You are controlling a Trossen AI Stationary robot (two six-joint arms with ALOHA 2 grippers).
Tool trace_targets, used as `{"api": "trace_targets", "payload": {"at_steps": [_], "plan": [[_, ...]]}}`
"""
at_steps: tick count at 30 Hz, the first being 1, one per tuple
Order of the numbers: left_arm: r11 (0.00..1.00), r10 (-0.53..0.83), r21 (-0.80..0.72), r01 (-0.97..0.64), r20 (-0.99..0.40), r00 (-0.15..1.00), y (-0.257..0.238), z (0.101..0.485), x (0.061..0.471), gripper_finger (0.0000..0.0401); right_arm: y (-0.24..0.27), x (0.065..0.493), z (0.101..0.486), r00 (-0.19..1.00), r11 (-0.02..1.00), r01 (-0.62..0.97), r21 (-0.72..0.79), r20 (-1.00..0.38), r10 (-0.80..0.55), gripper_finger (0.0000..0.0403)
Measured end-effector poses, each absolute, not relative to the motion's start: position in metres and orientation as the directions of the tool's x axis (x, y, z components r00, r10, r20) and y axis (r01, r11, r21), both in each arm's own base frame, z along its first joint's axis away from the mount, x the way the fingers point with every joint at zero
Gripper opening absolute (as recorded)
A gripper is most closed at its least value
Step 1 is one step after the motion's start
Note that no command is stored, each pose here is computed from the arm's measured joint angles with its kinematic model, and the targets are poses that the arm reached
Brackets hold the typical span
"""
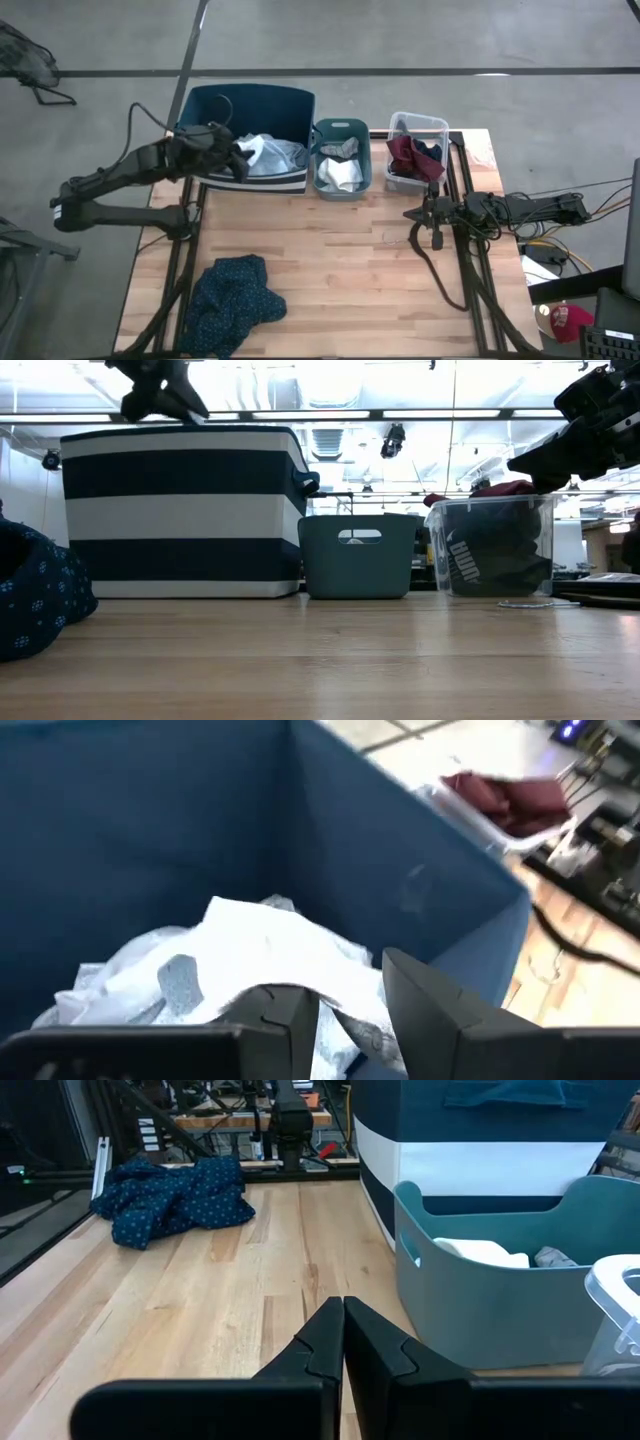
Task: Pick & Place Cloths
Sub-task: Put the light blue polo shirt into the blue bin
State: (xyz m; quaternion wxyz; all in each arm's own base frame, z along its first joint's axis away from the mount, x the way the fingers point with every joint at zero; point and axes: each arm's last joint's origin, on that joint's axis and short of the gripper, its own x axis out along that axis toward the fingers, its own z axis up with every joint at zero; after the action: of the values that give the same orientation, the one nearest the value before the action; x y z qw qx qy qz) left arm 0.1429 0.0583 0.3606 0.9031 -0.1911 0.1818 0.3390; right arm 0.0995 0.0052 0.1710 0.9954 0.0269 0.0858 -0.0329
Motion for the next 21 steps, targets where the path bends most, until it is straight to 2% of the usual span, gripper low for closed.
{"api": "trace_targets", "payload": {"at_steps": [4, 6, 8, 12, 14, 17, 21], "plan": [[0.711, 0.559, -0.212, -0.670, -0.408, 0.722, 0.056, 0.376, 0.137, 0.0117, 0.005, 0.099, 0.171, 0.983, 0.996, 0.070, 0.048, -0.172, -0.061, 0.0008], [0.692, 0.606, -0.173, -0.700, -0.386, 0.695, 0.057, 0.379, 0.133, 0.0117, 0.005, 0.099, 0.171, 0.983, 0.996, 0.070, 0.049, -0.172, -0.061, 0.0008], [0.644, 0.639, -0.145, -0.751, -0.438, 0.632, 0.057, 0.373, 0.130, 0.0117, 0.005, 0.099, 0.171, 0.983, 0.996, 0.070, 0.047, -0.172, -0.061, 0.0008], [0.602, 0.598, -0.116, -0.790, -0.590, 0.542, 0.059, 0.359, 0.127, 0.0117, 0.005, 0.099, 0.171, 0.983, 0.996, 0.070, 0.048, -0.173, -0.061, 0.0008], [0.541, 0.644, -0.071, -0.838, -0.606, 0.467, 0.061, 0.355, 0.125, 0.0117, 0.005, 0.099, 0.171, 0.983, 0.996, 0.070, 0.048, -0.172, -0.061, 0.0008], [0.392, 0.776, 0.018, -0.920, -0.544, 0.320, 0.064, 0.356, 0.120, 0.0117, 0.005, 0.099, 0.171, 0.983, 0.996, 0.070, 0.048, -0.172, -0.061, 0.0008], [0.333, 0.831, 0.121, -0.935, -0.506, 0.230, 0.067, 0.355, 0.120, 0.0117, 0.005, 0.099, 0.171, 0.983, 0.996, 0.070, 0.048, -0.172, -0.061, 0.0008]]}}
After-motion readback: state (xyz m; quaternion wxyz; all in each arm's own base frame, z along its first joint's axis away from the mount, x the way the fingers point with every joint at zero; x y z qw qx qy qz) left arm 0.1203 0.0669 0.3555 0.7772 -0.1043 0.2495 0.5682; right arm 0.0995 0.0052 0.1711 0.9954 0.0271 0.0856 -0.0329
